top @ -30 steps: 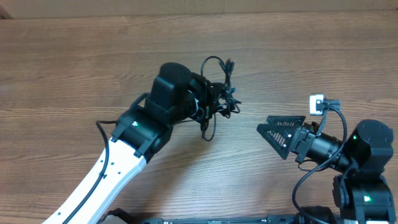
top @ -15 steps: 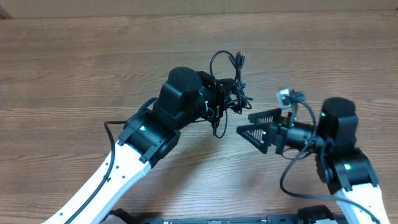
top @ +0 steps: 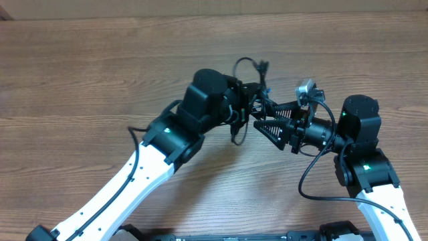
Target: Untangle cables
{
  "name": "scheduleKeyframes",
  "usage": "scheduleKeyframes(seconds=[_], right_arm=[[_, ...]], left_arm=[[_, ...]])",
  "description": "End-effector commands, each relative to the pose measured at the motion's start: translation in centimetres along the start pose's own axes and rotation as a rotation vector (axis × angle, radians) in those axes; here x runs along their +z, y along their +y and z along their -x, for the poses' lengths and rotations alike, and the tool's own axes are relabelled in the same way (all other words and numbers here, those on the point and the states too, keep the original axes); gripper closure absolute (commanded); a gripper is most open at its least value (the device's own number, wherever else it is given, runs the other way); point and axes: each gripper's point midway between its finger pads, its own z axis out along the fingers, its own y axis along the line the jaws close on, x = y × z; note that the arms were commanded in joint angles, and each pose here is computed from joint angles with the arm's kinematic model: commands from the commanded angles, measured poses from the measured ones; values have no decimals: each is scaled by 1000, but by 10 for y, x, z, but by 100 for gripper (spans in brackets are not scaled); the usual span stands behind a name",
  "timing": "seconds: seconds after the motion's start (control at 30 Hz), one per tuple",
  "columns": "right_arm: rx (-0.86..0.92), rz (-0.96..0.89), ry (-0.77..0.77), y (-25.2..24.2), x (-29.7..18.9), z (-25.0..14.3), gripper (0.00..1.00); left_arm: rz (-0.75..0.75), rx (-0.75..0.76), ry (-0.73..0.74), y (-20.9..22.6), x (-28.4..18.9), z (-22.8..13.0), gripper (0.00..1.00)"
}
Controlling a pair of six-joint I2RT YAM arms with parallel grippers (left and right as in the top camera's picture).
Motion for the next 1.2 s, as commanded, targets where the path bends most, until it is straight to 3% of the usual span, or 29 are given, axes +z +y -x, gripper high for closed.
scheduleKeyframes(seconds=[0.0,0.2,0.3,0.5,0.63,0.67,0.73,0.8,0.97,1.0,1.17], right_arm=[[-32,6,-13,5,-1,8,48],[-2,-39,-4,-3,-1,4,85],[13,-42,7,-4,-1,1,90],[16,-43,6,-4,-1,1,92],[15,-42,6,-4,-1,1,92],[15,-39,6,-3,-1,1,92],[14,-6,12,3,-1,0,92],[14,34,20,9,-1,-1,92],[-28,212,31,40,-5,0,92],[-57,288,32,53,-8,1,92],[-107,404,36,73,-15,2,92]], left_arm=[[-9,-9,60,-2,3,-22,96],[6,9,90,0,2,-26,96],[-4,67,91,-5,0,-21,94],[-33,256,155,-25,-16,-5,79],[-119,511,194,-50,-32,6,68],[-174,657,217,-61,-39,6,56],[-262,911,274,-73,-51,2,41],[-328,1113,334,-76,-63,-1,34],[-463,1496,526,-62,-94,-7,27],[-512,1586,581,-56,-102,-10,20],[-588,1721,669,-41,-110,-18,17]])
